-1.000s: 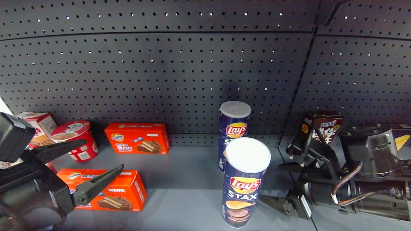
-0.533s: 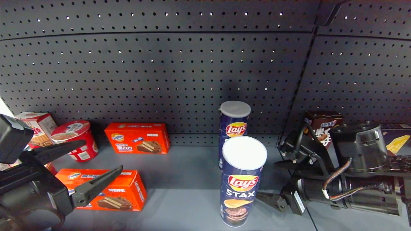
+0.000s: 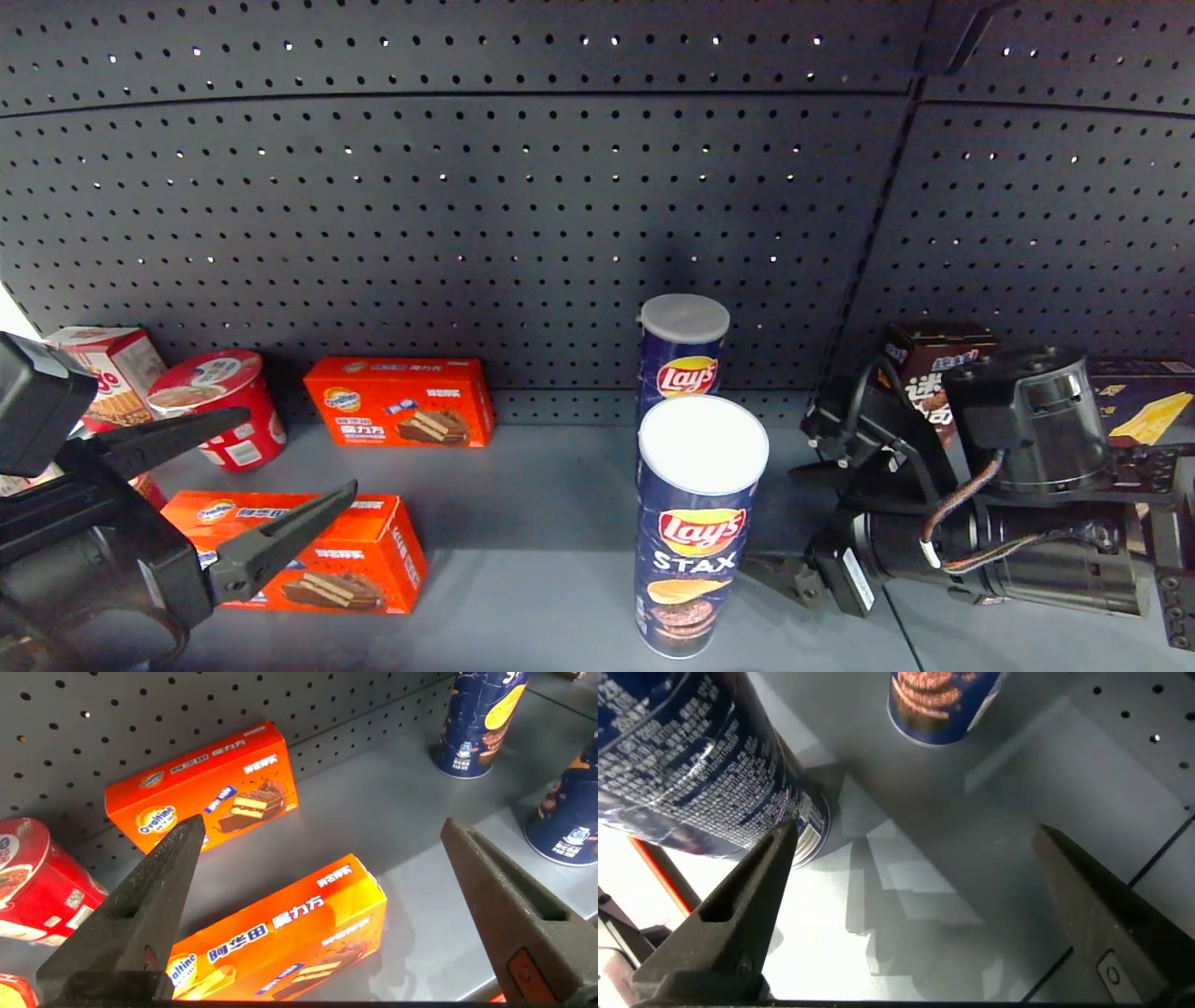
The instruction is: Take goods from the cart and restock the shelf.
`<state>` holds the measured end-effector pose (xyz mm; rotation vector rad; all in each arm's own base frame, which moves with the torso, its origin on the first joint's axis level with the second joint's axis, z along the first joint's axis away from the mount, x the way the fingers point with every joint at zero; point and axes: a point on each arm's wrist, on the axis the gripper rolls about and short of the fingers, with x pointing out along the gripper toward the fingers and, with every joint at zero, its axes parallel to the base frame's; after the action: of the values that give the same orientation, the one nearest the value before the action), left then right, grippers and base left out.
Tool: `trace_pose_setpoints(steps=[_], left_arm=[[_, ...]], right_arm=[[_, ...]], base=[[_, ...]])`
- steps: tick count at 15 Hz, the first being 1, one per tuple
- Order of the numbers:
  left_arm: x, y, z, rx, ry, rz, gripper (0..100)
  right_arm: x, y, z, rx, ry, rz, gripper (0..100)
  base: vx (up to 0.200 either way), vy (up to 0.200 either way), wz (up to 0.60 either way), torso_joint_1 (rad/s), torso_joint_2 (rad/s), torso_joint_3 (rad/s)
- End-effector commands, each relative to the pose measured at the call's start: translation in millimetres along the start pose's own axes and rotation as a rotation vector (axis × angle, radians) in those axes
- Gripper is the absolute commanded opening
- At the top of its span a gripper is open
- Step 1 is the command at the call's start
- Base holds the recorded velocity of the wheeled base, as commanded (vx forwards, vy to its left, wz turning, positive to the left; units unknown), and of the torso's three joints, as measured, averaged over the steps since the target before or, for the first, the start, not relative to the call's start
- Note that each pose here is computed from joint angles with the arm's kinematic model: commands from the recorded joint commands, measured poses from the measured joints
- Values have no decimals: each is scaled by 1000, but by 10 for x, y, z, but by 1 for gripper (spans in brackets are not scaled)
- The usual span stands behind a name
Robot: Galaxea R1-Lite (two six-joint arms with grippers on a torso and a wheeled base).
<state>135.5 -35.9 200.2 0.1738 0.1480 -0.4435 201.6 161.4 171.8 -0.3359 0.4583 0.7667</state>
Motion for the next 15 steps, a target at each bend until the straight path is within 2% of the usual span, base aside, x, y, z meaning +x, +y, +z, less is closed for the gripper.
trace_pose_setpoints(steps=[1, 15], left_arm=[[-3, -1, -2, 0, 0, 0, 100], [-4, -5, -24, -3, 7, -1, 100]], right_arm=[[34, 2, 19, -3, 0, 4, 100], [126, 64, 38, -15, -4, 28, 100]], base=[[0, 0, 0, 0, 0, 0], [0, 0, 0, 0, 0, 0]])
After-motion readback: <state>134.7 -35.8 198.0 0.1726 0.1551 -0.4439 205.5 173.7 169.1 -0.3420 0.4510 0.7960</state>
